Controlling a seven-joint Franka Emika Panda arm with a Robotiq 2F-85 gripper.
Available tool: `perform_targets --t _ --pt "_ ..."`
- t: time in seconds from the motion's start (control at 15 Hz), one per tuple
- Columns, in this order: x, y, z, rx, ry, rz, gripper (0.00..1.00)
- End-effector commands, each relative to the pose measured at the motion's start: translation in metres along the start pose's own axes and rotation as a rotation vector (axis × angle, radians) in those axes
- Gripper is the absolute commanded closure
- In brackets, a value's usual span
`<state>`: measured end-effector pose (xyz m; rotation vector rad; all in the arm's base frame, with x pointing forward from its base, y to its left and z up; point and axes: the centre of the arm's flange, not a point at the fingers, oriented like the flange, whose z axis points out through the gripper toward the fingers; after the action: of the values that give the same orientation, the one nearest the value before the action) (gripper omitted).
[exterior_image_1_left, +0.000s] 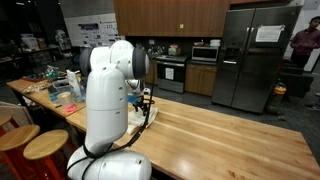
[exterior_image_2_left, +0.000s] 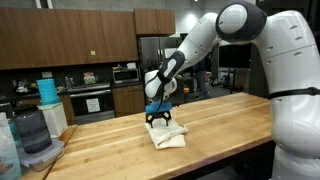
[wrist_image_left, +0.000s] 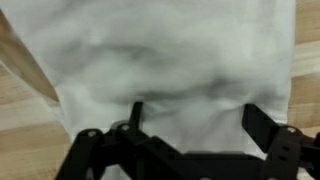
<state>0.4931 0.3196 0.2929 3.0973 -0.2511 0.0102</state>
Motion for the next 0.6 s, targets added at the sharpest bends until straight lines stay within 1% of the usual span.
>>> perform_targets --t 0.0,0.33,0.53 --pt "-0.0032 0.0015 -0.0026 -0.021 -0.073 -0.035 0.00" --pt "-0.0063 0.0048 -0.0021 -0.049 -0.117 -0.073 0.00" --pt "-0.0099 0.0055 -0.0091 -0.031 -0.085 -0.083 0.00"
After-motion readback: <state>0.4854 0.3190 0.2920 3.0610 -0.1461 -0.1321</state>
